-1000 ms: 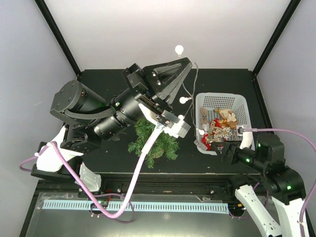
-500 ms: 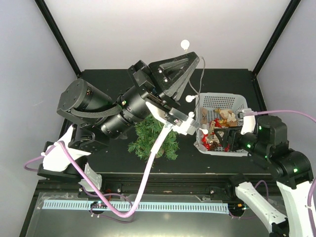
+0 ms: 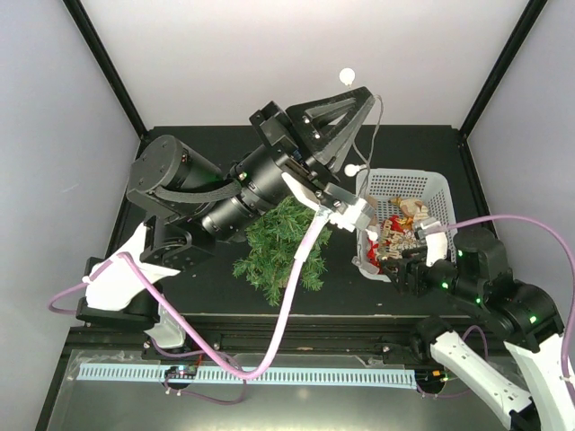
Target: Decorate the small christmas tree
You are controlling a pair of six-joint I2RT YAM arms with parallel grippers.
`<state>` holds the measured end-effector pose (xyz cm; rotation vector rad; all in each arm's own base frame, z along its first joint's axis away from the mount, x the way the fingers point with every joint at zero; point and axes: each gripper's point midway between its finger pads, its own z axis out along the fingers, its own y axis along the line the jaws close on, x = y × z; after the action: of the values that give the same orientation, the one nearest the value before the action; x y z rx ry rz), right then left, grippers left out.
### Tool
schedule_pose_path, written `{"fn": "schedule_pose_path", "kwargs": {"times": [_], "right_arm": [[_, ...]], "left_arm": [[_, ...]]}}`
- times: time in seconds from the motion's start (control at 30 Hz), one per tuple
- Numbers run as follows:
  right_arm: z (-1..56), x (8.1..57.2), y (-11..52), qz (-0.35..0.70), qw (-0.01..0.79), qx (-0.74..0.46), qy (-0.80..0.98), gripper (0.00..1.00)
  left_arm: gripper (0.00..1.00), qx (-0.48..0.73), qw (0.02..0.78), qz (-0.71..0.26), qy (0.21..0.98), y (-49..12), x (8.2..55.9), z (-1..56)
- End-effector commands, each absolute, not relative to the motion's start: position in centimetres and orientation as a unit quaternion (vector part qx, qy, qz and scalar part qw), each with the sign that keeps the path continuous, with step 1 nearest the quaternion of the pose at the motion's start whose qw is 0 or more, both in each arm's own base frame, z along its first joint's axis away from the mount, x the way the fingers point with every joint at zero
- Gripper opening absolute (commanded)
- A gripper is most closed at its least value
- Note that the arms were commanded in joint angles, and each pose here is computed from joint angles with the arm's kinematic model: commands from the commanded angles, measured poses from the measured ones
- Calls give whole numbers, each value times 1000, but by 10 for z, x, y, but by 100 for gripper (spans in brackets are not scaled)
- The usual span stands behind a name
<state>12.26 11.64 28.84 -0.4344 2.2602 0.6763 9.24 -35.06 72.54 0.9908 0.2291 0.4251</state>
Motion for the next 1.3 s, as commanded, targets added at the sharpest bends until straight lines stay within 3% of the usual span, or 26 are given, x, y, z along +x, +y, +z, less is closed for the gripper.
{"fn": "schedule_pose_path", "kwargs": {"times": [0.0,0.73,0.87,0.97,1.0,1.27], "right_arm": [[292,124,130,286,373,-199,860,72],[272,174,182,355,383,-207,827,70],[258,190,174,320,393,-180,843,50],[261,199,158,289,419,-140,849,11],[267,199,152,283,431,-128,847,3],[344,179,126,280,495,-104,816,1]], "left_arm": [[1,452,866,182,112,-341,92,737],[2,459,863,167,127,-339,99,733],[1,458,864,165,130,-336,99,734],[2,453,865,171,132,-330,99,737],[2,451,865,174,133,-327,99,738],[2,451,851,211,165,-297,110,732]]}}
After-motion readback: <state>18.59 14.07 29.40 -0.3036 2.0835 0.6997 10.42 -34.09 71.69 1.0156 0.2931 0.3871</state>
